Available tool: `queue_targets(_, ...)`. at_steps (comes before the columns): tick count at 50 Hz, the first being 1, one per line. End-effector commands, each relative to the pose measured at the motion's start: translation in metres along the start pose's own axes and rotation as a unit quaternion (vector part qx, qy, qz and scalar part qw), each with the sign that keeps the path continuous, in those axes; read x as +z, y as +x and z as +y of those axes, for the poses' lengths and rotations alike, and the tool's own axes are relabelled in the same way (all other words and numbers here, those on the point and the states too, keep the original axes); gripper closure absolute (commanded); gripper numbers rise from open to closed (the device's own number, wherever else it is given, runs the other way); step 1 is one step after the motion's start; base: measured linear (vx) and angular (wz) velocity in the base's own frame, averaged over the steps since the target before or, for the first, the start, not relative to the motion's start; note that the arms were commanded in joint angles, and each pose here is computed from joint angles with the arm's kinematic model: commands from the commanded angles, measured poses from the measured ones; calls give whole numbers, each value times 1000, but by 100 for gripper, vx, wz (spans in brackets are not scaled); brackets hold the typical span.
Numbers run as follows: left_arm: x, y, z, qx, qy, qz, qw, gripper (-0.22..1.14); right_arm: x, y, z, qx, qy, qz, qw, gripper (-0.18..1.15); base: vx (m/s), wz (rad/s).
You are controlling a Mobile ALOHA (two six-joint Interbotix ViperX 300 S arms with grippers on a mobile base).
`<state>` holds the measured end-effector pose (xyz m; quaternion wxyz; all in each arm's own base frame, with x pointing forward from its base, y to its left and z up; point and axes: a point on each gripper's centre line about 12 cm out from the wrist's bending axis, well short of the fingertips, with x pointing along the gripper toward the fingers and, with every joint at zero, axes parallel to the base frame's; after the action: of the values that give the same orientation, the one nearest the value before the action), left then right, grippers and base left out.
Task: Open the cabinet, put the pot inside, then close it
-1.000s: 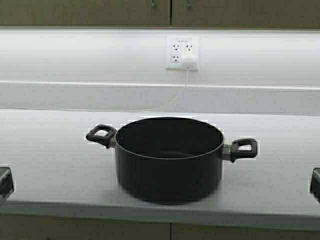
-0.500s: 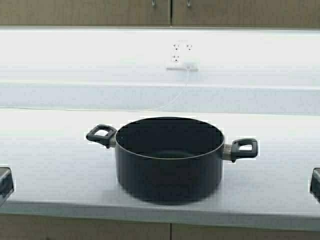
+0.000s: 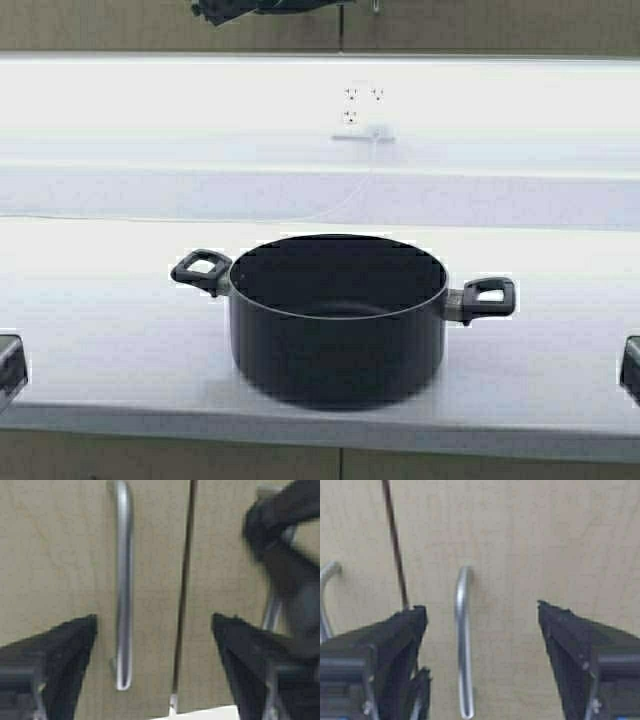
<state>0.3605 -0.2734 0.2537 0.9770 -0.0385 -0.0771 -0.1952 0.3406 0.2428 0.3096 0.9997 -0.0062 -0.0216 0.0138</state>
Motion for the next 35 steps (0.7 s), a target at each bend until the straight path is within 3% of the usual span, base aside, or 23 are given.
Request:
queue_targets(1, 13, 8, 2, 12, -8, -24, 1000, -8, 10, 7, 2, -9, 8, -16, 1000, 0, 0, 0)
queue_targets(6, 7, 13, 2, 21, -20, -16, 999, -5, 6, 16, 5, -16, 9, -14, 1000, 6, 0, 0)
queue_targets(10, -3, 22, 5, 45, -50, 17, 998, 10, 0, 25, 4, -27, 12, -6, 1000, 23, 0, 1)
queue_targets(15, -13, 34, 12, 61, -70, 55, 994, 49, -6, 33, 0, -43, 19, 5, 999, 63, -1, 2)
queue_targets(19, -14, 41, 9, 50, -59, 67, 995, 88, -7, 33, -3, -45, 18, 7, 999, 101, -1, 2)
queue_targets(20, -14, 42, 8, 47, -55, 68, 995, 96, -6, 33, -4, -46, 19, 6, 999, 105, -1, 4)
queue_targets(23, -10, 42, 7, 42, -43, 66, 996, 103, -3, 31, -7, -47, 15, 5, 999, 101, -2, 6)
queue_targets(28, -2, 33, 9, 36, -38, 71, 996, 87, 0, 21, -15, -42, 12, 8, 999, 88, -4, 8)
queue_targets(35, 16, 4, 15, 24, -29, 79, 996, 87, 7, -3, -32, -21, 7, 17, 1000, 92, -5, 5)
